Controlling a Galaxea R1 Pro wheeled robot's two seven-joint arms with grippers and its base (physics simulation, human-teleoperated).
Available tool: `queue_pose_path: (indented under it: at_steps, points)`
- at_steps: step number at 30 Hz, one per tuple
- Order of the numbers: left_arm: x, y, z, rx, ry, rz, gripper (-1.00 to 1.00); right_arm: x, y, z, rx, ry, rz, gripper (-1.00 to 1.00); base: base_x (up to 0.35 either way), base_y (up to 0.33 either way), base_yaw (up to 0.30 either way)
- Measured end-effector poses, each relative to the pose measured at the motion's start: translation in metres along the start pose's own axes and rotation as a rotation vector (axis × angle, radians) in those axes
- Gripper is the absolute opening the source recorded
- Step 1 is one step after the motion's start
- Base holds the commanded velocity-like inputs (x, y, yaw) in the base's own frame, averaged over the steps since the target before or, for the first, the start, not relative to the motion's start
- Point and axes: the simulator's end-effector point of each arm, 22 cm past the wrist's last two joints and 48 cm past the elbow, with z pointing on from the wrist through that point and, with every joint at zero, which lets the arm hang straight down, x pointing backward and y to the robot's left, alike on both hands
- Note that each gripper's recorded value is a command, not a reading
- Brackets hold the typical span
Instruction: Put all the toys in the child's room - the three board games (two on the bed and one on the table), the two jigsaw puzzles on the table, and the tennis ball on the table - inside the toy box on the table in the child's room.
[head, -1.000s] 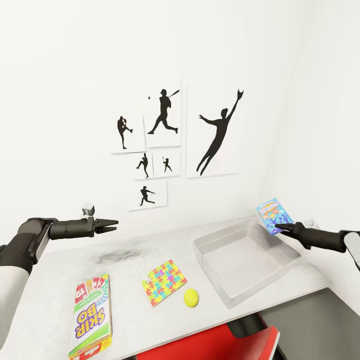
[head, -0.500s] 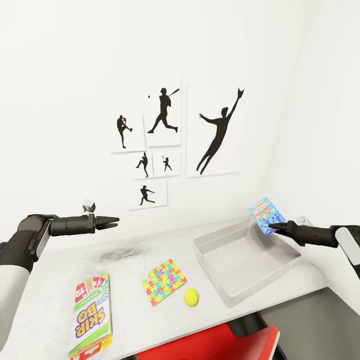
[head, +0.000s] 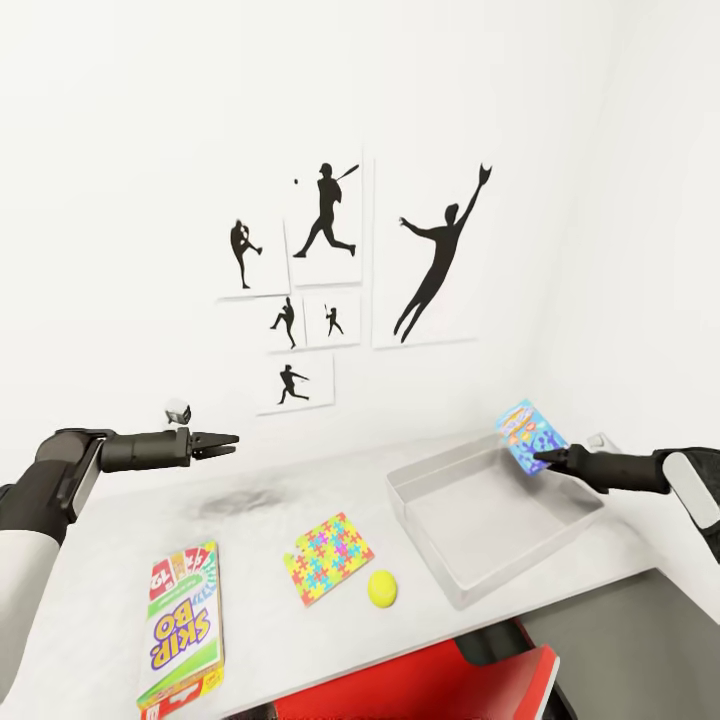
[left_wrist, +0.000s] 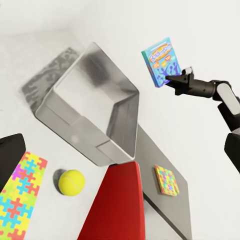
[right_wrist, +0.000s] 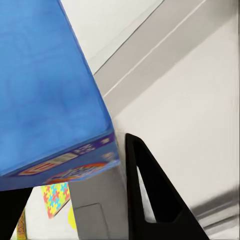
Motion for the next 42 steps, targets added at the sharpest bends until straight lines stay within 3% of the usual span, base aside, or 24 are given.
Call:
queue_pose_path:
  at_steps: [7,42]
  points:
    - [0.003,0.006,0.002,-0.002,0.005,-0.011,1.0,0.008,-0.003,0.01,0.025,0.039,-0.023,-1.0,0.0,0.0,0.0]
    - [0.018,0.035,0.012,-0.011,0.028,-0.064,1.0,0.028,-0.026,0.035,0.067,0.105,-0.016,-1.0,0.0,0.0,0.0]
